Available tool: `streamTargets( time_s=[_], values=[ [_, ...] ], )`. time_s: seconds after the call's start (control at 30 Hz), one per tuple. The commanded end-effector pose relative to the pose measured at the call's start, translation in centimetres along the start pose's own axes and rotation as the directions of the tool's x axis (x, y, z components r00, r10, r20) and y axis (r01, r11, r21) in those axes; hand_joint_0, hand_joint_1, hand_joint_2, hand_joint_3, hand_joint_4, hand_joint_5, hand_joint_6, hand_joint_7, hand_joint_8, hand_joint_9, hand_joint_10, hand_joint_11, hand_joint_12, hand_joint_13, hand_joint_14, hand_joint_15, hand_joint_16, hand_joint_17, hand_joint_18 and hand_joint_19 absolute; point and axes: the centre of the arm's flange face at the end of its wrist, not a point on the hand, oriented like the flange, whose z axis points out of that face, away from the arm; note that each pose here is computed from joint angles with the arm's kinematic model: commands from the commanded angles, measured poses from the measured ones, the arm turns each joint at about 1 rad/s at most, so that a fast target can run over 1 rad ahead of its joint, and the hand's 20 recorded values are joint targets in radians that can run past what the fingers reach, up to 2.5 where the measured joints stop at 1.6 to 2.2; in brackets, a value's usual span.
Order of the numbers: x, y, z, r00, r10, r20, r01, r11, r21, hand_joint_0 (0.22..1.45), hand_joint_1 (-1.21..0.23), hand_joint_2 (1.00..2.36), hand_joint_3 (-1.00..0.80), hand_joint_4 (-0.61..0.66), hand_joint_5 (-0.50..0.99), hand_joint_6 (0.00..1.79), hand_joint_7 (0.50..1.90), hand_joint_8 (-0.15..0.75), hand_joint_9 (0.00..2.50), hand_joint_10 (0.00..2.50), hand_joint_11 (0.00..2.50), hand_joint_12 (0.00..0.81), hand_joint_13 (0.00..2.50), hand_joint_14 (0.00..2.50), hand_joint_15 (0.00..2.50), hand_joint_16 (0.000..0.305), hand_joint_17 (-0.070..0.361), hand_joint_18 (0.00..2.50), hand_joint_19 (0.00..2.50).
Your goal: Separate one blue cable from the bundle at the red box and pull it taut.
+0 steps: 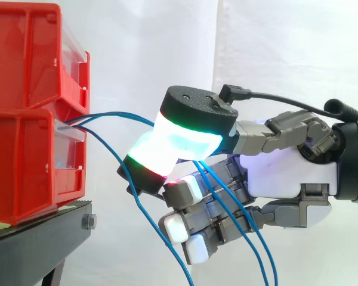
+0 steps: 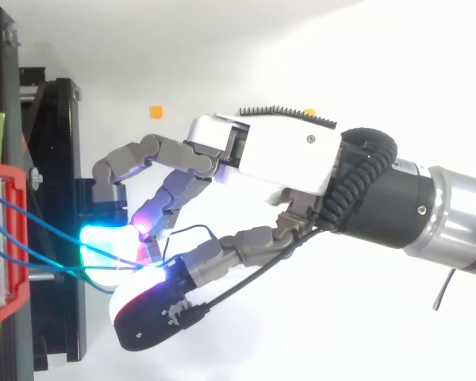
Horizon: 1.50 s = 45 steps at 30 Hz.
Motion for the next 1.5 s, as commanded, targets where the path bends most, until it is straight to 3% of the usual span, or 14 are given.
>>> streamTargets(
  time_s=[0.0,0.23,0.47,0.73,0.9,0.97,1.1,1.2,1.33,1.47],
  values=[
    [-0.01,0.04,0.03,1.0,0.001,0.001,-0.001,1.0,-0.002,0.6,-0.87,1.0,-0.5,0.12,-0.19,0.88,1.16,0.311,1.04,0.03,1.16,0.401,0.97,0.03,0.75,0.057,0.127,0.8,0.74],
    [0.02,-0.02,0.0,1.0,0.003,-0.002,-0.003,1.0,-0.001,0.52,-0.72,1.0,-0.5,0.13,-0.18,0.86,1.13,0.331,1.08,0.03,1.15,0.424,1.0,0.03,0.77,0.06,0.135,0.84,0.76],
    [0.06,-0.07,-0.06,1.0,0.001,-0.009,-0.001,1.0,0.004,0.59,-0.61,1.0,-0.5,0.12,-0.17,0.85,1.19,0.321,1.1,0.03,1.15,0.409,1.0,0.03,0.76,0.056,0.127,0.82,0.78],
    [0.06,-0.07,-0.06,1.0,0.004,-0.009,-0.004,1.0,0.004,0.69,-0.86,1.02,-0.3,0.01,-0.18,0.88,1.26,0.318,1.08,0.03,1.16,0.409,0.99,0.03,0.76,0.057,0.127,0.81,0.77],
    [0.03,-0.08,-0.06,1.0,0.005,-0.005,-0.005,1.0,0.004,0.79,-0.92,1.0,-0.5,0.03,-0.19,0.89,1.25,0.315,1.07,0.03,1.15,0.402,0.98,0.03,0.76,0.056,0.126,0.81,0.75],
    [0.14,-0.07,-0.08,1.0,0.005,-0.007,-0.005,1.0,0.004,0.8,-0.93,1.0,-0.5,0.04,-0.19,0.89,1.24,0.317,1.07,0.03,1.17,0.399,0.99,0.03,0.75,0.056,0.126,0.82,0.74],
    [0.01,-0.09,-0.07,1.0,0.005,-0.004,-0.005,1.0,0.006,0.78,-0.95,1.0,-0.5,0.07,-0.18,0.89,1.23,0.319,1.09,0.03,1.16,0.398,1.0,0.03,0.76,0.055,0.125,0.84,0.71],
    [0.02,-0.09,-0.07,1.0,0.005,-0.006,-0.005,1.0,0.006,0.68,-0.94,1.0,-0.5,0.1,-0.18,0.89,1.21,0.318,1.1,0.03,1.17,0.4,1.0,0.03,0.76,0.055,0.125,0.84,0.74],
    [0.01,-0.09,-0.07,1.0,0.005,-0.004,-0.005,1.0,0.006,0.54,-0.87,1.0,-0.5,0.12,-0.18,0.88,1.17,0.329,1.11,0.03,1.16,0.417,1.01,0.03,0.76,0.058,0.131,0.85,0.75],
    [0.01,-0.09,-0.07,1.0,0.005,-0.004,-0.005,1.0,0.006,0.53,-0.76,1.0,-0.5,0.12,-0.17,0.87,1.14,0.334,1.12,0.03,1.16,0.425,1.01,0.03,0.76,0.059,0.133,0.86,0.76]
  ],
)
